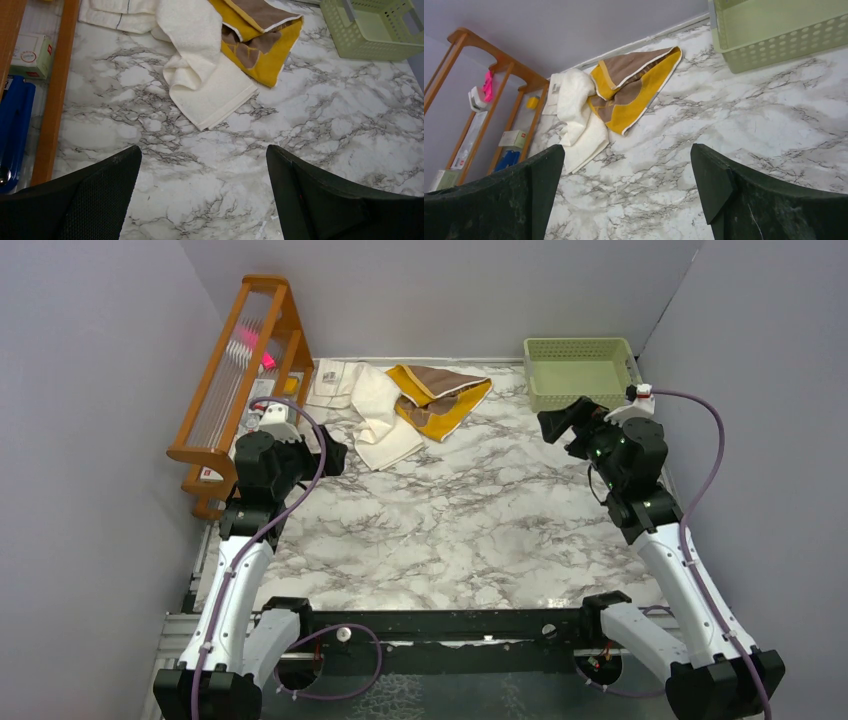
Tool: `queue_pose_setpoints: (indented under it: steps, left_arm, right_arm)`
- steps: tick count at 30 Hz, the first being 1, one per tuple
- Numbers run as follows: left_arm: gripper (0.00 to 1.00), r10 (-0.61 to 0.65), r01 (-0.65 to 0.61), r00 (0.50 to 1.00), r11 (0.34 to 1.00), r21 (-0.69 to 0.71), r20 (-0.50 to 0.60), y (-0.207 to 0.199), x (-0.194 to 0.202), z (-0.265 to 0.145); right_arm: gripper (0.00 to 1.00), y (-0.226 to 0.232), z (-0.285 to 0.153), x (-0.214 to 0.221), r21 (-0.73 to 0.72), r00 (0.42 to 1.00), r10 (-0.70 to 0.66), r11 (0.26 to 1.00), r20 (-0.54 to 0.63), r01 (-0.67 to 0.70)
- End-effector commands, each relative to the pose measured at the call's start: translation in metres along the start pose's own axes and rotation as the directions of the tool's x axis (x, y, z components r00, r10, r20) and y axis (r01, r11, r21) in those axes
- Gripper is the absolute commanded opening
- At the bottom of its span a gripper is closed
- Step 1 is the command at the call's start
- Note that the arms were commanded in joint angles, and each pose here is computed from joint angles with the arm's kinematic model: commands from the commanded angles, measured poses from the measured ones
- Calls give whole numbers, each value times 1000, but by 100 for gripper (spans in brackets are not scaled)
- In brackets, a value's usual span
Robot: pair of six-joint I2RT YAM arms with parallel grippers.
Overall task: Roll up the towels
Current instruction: Pick up the towel at the corner of the board.
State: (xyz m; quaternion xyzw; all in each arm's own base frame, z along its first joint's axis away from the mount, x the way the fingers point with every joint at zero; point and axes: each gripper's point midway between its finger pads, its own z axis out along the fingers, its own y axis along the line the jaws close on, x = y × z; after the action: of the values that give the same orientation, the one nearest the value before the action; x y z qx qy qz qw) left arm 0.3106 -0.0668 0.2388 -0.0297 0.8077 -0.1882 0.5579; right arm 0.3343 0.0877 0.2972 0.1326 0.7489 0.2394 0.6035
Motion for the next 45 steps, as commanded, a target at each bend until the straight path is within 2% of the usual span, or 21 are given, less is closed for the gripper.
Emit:
queue_pose_setpoints:
  steps: [1, 5, 9, 14, 21, 25, 28, 34, 37, 40, 43, 45]
  left_arm:
    - [99, 1, 0, 997, 1000, -11, 81, -2, -24, -7]
    - [99, -2, 3, 997, 1000, -11, 81, -1, -22, -8]
    - [99, -22, 22, 997, 1000, 2, 77, -3, -19, -7]
    - [99, -35, 34, 998, 999, 21, 60, -7, -14, -6]
    - [99, -116, 103, 990, 982, 160, 76, -36, -38, 5]
    - [99, -215, 201, 976, 956, 212, 42, -49, -38, 32]
    - [99, -233, 221, 972, 952, 212, 34, -61, -31, 57]
    - [99, -148, 148, 989, 987, 61, -7, -66, -6, 118]
    - [99, -122, 123, 992, 991, 49, -26, -73, 0, 148]
    - [99, -105, 108, 993, 993, 57, -53, -86, 6, 179]
    - [98, -87, 92, 993, 994, 66, -76, -98, 13, 214]
    - [98, -74, 81, 993, 994, 69, -94, -104, 18, 239]
  right_arm:
    - [100, 8, -12, -10, -41, 998, -48, 998, 48, 50]
    - [100, 6, -21, -14, -44, 993, -63, 997, 95, 67]
    - [100, 9, -23, -13, -63, 994, -65, 995, 90, 71]
    - [100, -3, -27, -18, -1, 991, -28, 1000, 134, 28]
    - [100, -17, -21, -9, 88, 997, 9, 996, 83, -17]
    - [100, -15, -14, -5, 86, 998, 38, 995, 56, -42]
    - [100, -17, -13, -6, 112, 998, 49, 992, 43, -53]
    - [100, -11, -18, -4, 82, 998, 48, 995, 29, -50]
    - [100, -17, -19, -1, 118, 996, 81, 989, 25, -83]
    - [100, -23, -13, 15, 147, 993, 117, 983, -32, -111]
    - [100, -15, -8, 34, 89, 986, 121, 990, -113, -111]
    - [100, -3, -8, 41, -8, 988, 71, 997, -140, -73]
